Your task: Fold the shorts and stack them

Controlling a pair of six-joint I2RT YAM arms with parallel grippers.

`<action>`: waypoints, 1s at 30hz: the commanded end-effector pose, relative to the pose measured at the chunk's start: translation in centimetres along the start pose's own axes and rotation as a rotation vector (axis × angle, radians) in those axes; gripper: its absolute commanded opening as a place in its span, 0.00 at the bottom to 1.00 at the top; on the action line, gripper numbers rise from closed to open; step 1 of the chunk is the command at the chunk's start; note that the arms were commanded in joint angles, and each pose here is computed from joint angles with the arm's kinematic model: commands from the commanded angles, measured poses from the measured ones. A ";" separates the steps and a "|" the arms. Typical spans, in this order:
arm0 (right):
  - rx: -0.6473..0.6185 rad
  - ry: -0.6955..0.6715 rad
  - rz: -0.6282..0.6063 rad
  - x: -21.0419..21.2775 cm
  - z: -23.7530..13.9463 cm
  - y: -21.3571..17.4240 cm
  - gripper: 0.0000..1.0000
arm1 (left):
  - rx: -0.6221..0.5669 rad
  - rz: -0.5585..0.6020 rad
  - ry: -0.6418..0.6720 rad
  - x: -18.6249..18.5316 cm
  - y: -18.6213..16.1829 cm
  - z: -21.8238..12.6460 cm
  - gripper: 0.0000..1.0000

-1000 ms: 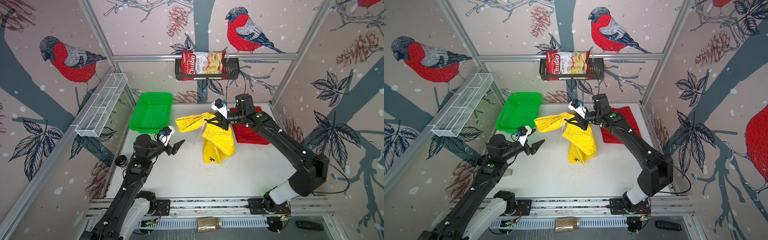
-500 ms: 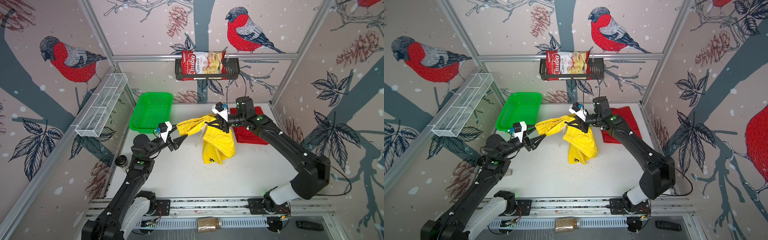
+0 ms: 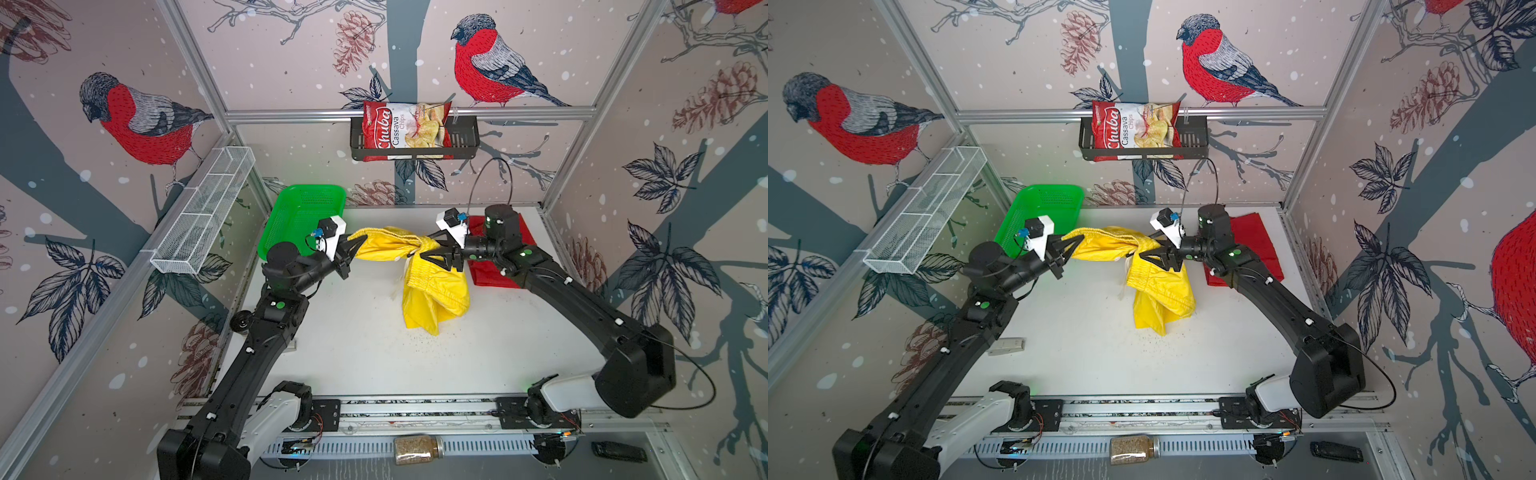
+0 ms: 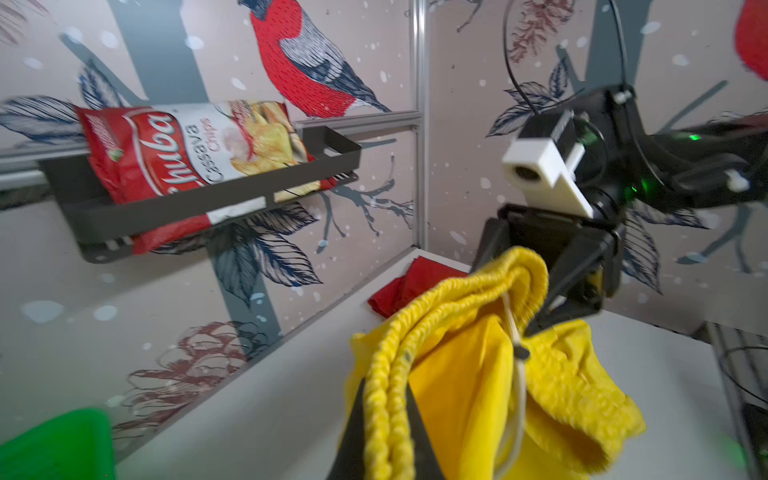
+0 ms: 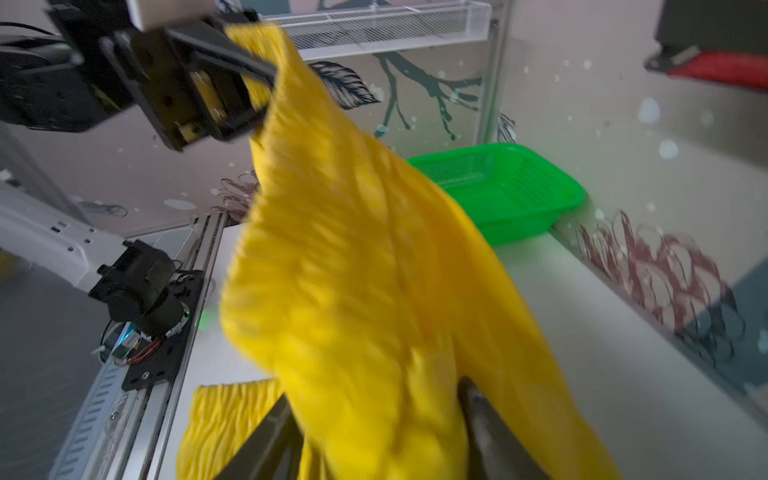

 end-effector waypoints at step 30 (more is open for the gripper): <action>0.026 -0.683 0.082 10.3 9.0 -0.2 0.84 | 0.350 -0.059 0.565 7.4 2.2 4.2 0.00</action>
Point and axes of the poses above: each gripper's point midway between its finger pads, its own z axis out along the fingers, its own x axis along the line the jaws close on, y = z × x, the point moved 2 cm from there along -z, back along the fingers, and after that the axes turned 12 degrees about -z, right-handed, at the moved point
